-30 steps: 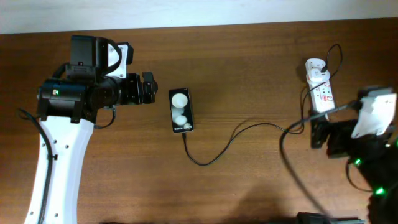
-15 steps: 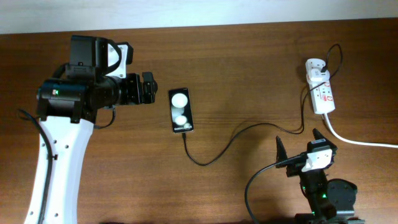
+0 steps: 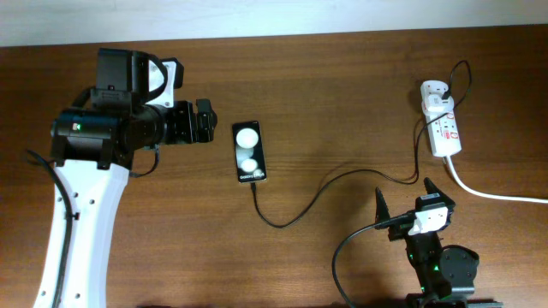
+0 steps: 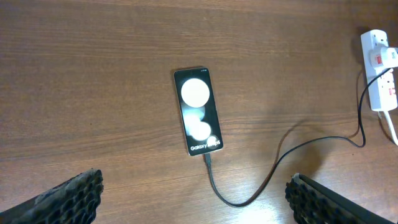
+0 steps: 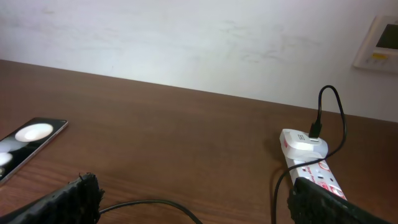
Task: Plug charger to phone and switch on socket
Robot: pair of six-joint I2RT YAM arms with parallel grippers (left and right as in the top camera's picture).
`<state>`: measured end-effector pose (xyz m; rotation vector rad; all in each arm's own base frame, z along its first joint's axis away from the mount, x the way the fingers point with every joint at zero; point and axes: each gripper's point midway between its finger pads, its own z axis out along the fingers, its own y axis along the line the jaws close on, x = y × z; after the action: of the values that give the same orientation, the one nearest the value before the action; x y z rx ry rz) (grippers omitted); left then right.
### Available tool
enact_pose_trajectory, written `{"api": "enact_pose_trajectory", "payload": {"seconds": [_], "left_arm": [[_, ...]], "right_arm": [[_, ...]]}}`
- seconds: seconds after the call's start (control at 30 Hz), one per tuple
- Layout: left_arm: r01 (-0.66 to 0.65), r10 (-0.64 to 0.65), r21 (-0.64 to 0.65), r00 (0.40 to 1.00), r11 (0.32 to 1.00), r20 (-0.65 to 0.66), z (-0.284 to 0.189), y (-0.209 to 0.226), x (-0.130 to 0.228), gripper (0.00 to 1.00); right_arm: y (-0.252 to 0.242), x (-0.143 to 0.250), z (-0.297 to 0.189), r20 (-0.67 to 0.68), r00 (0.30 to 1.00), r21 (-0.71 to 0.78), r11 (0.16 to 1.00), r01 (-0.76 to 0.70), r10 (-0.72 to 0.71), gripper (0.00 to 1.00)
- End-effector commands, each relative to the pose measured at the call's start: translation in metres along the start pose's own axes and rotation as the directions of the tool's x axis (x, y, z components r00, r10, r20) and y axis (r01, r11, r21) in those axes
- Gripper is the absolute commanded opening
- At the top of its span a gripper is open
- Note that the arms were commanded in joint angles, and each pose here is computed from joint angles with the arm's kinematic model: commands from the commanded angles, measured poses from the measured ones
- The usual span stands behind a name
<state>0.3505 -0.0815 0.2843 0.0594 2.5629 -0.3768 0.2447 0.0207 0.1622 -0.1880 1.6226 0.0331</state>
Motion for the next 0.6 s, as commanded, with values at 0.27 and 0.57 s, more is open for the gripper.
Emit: {"api": "enact_pose_trajectory", "payload": {"seconds": [0.27, 0.57], "left_arm": [[0.003, -0.003, -0.126, 1.0, 0.992, 0.007, -0.006, 0.022, 0.002, 0.99], [0.042, 0.055, -0.265, 0.935, 0.963, 0.35, -0.06, 0.049, -0.005, 0.99]], "right_arm": [[0.002, 0.002, 0.0, 0.003, 1.0, -0.005, 1.0, -0.007, 0.007, 0.99], [0.002, 0.002, 0.0, 0.003, 1.0, -0.005, 1.0, -0.007, 0.007, 0.99]]}}
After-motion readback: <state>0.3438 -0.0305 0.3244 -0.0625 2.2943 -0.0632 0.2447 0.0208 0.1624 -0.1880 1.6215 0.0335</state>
